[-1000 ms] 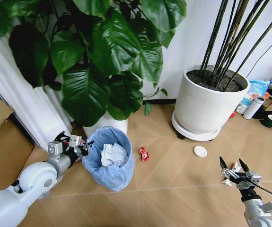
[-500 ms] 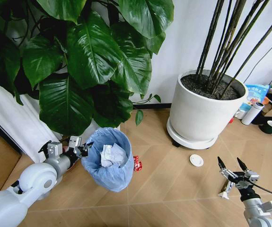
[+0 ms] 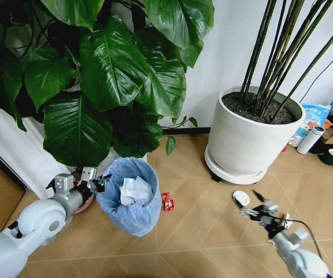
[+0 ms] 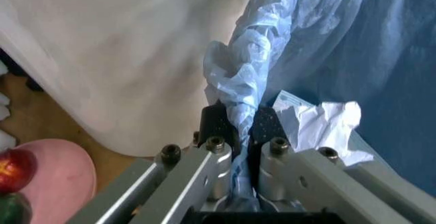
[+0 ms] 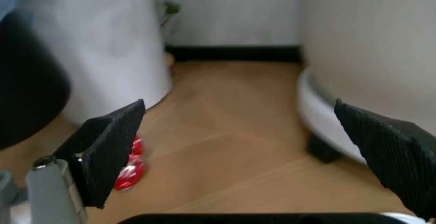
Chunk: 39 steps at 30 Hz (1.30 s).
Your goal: Pick up the trash bin and place the garbage on the floor into it.
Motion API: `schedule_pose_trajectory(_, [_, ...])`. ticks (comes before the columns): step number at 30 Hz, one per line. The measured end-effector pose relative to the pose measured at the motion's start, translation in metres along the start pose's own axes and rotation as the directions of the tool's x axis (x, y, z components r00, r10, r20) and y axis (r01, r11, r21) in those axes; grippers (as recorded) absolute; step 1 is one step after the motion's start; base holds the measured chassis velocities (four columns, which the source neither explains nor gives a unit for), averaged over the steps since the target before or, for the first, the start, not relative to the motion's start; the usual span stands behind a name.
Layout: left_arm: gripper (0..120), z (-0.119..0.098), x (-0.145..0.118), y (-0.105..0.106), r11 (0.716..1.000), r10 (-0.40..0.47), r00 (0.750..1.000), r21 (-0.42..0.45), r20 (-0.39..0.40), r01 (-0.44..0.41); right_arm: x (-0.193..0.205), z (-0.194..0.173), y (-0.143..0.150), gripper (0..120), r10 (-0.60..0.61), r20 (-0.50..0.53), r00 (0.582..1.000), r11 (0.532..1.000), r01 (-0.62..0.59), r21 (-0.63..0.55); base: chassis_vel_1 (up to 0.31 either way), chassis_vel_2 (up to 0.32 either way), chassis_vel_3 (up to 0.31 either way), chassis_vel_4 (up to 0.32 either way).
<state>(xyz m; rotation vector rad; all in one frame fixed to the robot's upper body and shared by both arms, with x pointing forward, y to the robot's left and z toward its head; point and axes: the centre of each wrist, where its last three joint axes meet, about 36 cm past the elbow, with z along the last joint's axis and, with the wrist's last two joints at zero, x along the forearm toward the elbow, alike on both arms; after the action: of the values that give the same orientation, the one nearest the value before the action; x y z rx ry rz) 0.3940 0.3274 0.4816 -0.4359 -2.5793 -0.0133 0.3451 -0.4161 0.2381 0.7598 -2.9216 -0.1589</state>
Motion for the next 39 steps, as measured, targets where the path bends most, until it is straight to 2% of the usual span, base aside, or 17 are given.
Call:
schedule_pose_trajectory(4, [0, -0.004, 0.004, 0.0, 1.0, 0.001, 1.0, -0.019, -0.006, -0.002, -0.043, 0.002, -0.004, 100, -0.098, -0.05, 0.994, 0.994, 0.095, -0.051, 0.0, 0.0, 0.0, 0.0])
schedule_pose_trajectory(8, [0, -0.009, 0.008, 0.001, 0.999, -0.005, 1.0, -0.035, -0.013, 0.005, -0.092, 0.022, 0.002, 100, -0.179, -0.109, 0.978, 0.978, 0.165, -0.125, 0.0, 0.0, 0.0, 0.0])
schedule_pose_trajectory(12, [0, -0.012, 0.008, 0.002, 0.999, -0.008, 1.0, -0.044, -0.014, 0.007, -0.108, 0.034, 0.008, 100, -0.22, -0.15, 0.964, 0.969, 0.198, -0.15, 0.0, 0.0, 0.0, 0.0])
schedule_pose_trajectory(15, [0, -0.015, 0.008, 0.0, 0.999, -0.002, 1.0, -0.052, -0.011, 0.001, -0.13, 0.045, 0.011, 100, -0.275, -0.208, 0.939, 0.956, 0.246, -0.157, 0.0, 0.0, 0.0, 0.0])
schedule_pose_trajectory(19, [0, -0.016, 0.008, -0.003, 0.999, 0.006, 1.0, -0.047, -0.004, -0.006, -0.157, 0.045, 0.021, 100, -0.315, -0.231, 0.92, 0.946, 0.286, -0.152, 0.0, 0.0, 0.0, 0.0])
schedule_pose_trajectory(28, [0, -0.007, 0.006, -0.007, 0.999, 0.008, 1.0, -0.045, -0.005, -0.008, -0.206, 0.045, 0.038, 100, -0.324, -0.292, 0.9, 0.946, 0.302, -0.122, 0.0, 0.0, 0.0, 0.0])
schedule_pose_trajectory(39, [0, -0.012, 0.006, -0.008, 0.998, 0.007, 1.0, -0.056, 0.012, -0.006, -0.247, 0.061, 0.069, 100, -0.334, -0.361, 0.87, 0.942, 0.305, -0.138, 0.0, 0.0, 0.0, 0.0])
